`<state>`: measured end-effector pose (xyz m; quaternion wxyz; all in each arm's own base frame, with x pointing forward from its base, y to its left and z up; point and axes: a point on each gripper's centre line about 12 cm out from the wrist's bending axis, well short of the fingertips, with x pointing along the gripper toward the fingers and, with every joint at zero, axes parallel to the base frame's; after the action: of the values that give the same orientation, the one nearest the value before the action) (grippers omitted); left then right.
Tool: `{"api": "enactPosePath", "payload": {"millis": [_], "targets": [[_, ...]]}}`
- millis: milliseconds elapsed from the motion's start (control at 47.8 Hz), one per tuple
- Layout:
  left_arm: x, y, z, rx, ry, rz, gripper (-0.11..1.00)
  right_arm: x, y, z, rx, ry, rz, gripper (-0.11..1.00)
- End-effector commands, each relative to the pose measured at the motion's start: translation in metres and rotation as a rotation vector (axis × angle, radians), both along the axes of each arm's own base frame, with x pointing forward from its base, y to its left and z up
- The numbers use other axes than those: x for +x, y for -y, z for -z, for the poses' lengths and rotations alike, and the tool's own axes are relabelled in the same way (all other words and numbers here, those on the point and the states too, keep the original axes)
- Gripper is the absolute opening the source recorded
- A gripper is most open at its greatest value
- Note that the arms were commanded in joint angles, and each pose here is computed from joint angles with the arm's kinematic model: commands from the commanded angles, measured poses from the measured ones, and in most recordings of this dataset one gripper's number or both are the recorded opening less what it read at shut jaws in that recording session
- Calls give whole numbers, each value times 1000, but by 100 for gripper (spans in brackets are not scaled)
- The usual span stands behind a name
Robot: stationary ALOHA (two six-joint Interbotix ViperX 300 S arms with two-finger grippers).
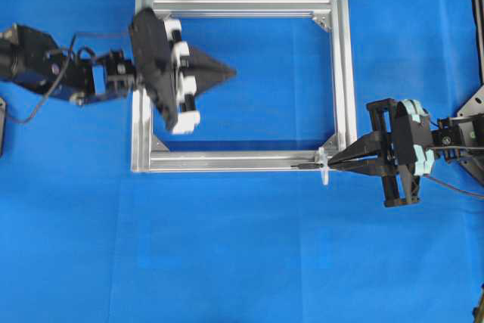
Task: Insert the wire through the string loop located on the right side.
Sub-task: 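Move the left gripper to the plug and close it on the plug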
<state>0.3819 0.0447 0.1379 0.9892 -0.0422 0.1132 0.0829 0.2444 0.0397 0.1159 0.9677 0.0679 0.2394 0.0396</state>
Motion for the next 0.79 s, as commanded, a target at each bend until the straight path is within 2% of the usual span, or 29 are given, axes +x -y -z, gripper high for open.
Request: {"api": "enactPosePath", "payload": {"millis": [0,293,397,564,774], "targets": [[5,18,-18,1,57,48,0,5,0,-6,3,29,1,-4],[6,77,-19,-31,62,195,0,5,0,-6,3,29,1,-4],[4,91,-18,-46,60,226,0,5,0,-6,3,29,1,-4],[4,98,-17,-67,56,240,0,5,0,-6,3,29,1,-4],[9,98,-19,-67,61,239,0,5,-1,-6,3,30,1,-4]]}}
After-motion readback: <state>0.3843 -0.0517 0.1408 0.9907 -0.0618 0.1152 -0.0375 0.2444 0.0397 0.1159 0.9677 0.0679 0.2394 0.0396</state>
